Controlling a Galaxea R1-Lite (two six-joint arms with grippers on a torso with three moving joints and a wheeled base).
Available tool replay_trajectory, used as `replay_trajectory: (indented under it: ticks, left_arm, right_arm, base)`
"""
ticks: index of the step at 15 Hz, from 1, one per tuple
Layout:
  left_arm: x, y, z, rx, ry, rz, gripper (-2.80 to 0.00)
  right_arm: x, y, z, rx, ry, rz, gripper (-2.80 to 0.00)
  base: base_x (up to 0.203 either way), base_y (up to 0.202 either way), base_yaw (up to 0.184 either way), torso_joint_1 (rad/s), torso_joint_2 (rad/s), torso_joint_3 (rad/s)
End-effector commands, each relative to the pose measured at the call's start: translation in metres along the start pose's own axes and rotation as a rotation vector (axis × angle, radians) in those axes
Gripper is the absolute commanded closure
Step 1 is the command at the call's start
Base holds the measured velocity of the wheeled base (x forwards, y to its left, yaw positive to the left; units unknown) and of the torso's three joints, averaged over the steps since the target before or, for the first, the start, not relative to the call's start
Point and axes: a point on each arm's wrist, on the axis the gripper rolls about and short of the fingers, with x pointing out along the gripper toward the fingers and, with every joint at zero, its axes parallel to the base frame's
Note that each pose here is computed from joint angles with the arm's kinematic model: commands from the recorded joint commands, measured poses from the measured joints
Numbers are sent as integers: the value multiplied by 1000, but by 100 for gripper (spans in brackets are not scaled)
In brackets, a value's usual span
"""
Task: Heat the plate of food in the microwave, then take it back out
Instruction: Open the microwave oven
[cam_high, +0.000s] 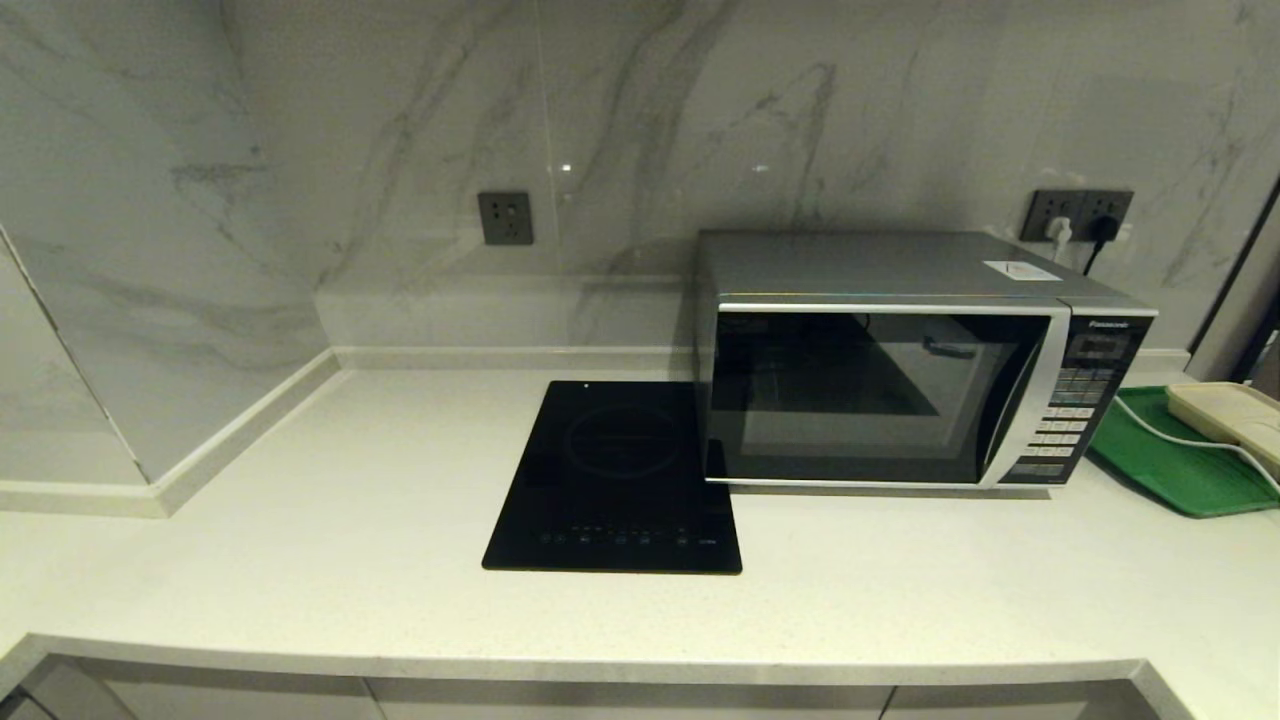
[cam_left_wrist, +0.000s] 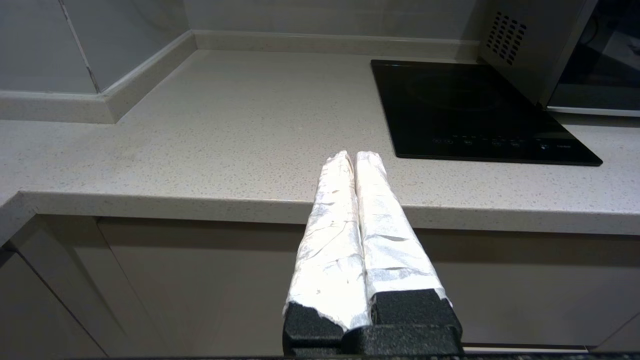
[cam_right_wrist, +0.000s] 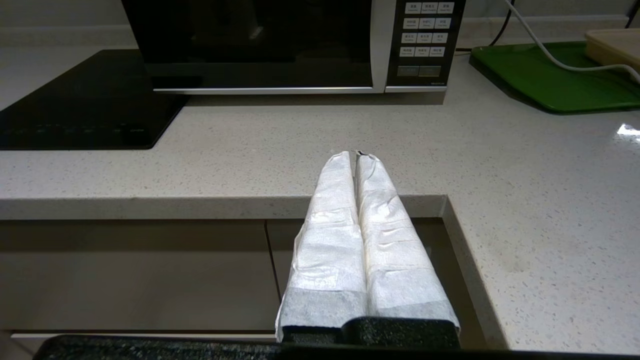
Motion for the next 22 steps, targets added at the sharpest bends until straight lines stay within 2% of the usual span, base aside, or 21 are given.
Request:
replay_trajectory:
  ticks: [1, 13, 15, 16, 18, 22]
  left_arm:
    - [0, 0, 0, 0, -1, 1, 0]
    - [0, 0, 0, 0, -1, 1, 0]
    - [0, 0, 0, -1, -1, 1, 0]
    - [0, 0, 0, 0, -1, 1, 0]
    - [0, 0, 0, 0, -1, 1, 0]
    - [0, 0, 0, 0, -1, 1, 0]
  right_arm:
    - [0, 0, 0, -2, -1, 0, 0]
    - [0, 0, 0, -3, -1, 8, 0]
    - [-2, 1, 8, -11, -26, 17, 0]
    - [-7, 2, 24, 5, -68, 39, 0]
    - [-19, 6, 74, 59, -142, 91, 0]
    - [4, 14, 165, 93, -96, 118, 0]
  base:
    - [0, 0, 0, 0, 0, 0]
    - [0, 0, 0, 0, 0, 0]
    - [0, 0, 0, 0, 0, 0]
    - [0, 0, 0, 0, 0, 0]
    - [0, 0, 0, 0, 0, 0]
    - [0, 0, 0, 0, 0, 0]
